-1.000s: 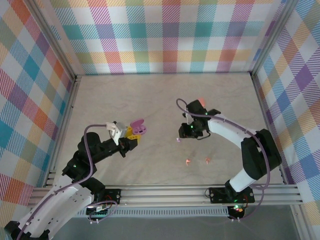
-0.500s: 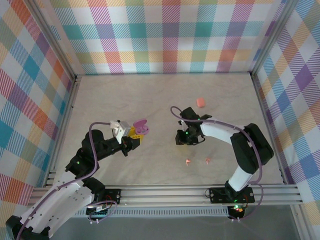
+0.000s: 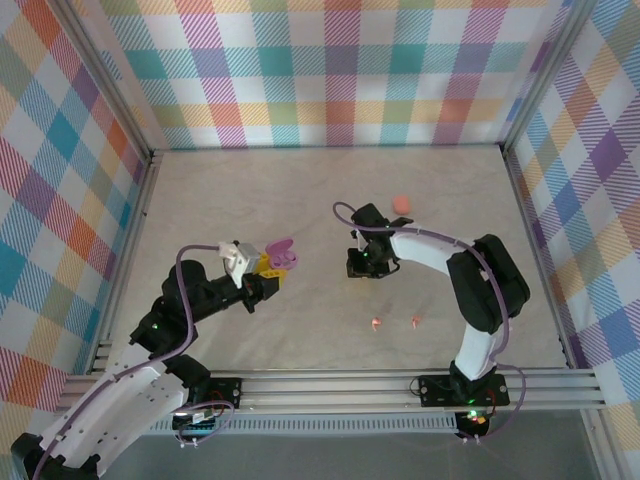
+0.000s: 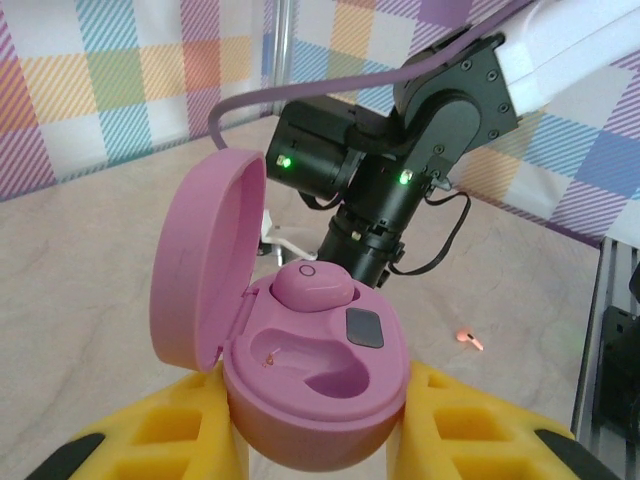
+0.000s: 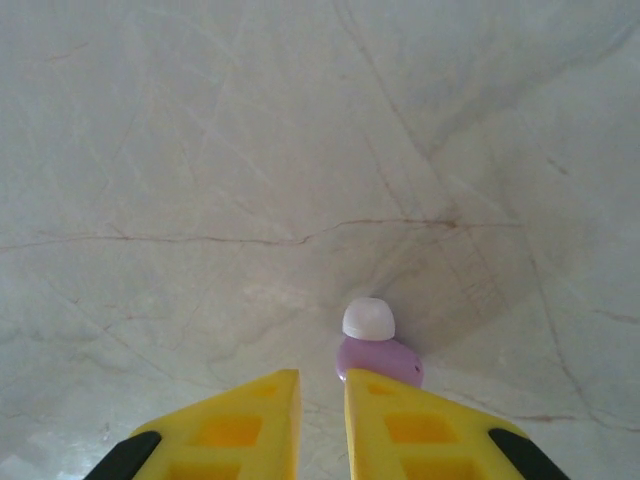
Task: Insert the wireless bluetooth earbuds into the charging case
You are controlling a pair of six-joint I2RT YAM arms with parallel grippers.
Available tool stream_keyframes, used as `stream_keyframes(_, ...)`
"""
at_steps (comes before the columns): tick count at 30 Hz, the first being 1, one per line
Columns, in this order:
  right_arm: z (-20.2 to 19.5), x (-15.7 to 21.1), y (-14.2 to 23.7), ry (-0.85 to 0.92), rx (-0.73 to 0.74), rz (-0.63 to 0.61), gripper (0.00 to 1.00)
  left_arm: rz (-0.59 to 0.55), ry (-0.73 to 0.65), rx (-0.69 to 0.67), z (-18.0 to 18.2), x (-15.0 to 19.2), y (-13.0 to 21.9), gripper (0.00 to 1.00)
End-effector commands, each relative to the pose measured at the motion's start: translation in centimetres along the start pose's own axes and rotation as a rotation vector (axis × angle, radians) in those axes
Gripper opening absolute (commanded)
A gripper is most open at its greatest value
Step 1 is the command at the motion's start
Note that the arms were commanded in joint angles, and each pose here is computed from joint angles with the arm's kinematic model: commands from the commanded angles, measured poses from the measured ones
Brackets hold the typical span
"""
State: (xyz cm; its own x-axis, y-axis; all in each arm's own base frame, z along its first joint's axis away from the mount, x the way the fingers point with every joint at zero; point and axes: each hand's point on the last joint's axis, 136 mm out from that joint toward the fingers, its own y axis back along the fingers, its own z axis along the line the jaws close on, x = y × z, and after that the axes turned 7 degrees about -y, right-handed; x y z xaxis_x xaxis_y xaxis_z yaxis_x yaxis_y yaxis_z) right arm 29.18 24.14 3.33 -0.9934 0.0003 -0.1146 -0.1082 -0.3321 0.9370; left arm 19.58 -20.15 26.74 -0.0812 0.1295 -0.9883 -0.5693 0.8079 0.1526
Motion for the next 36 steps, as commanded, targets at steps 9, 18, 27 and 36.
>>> stream_keyframes(9, -0.8, -1.2, 0.2, 0.062, 0.094, -0.006, 0.20, -0.032, -0.018, 0.010, -0.5, -0.6, 0.7, 0.16)
stream_keyframes(18, -0.3, -1.4, 4.1, -0.046, 0.036, -0.135, 0.33, -0.041, -0.022, 0.014, -0.4, -0.4, 0.2, 0.16)
stream_keyframes(27, -1.7, -0.2, 3.4, -0.350, -0.063, -0.201, 0.38, -0.030, -0.047, 0.050, -0.8, -0.6, -0.3, 0.16)
stream_keyframes(36, -2.2, -0.9, 1.7, -0.530, -0.085, -0.226, 0.36, -0.036, -0.044, 0.071, -1.1, -0.5, -0.4, 0.16)
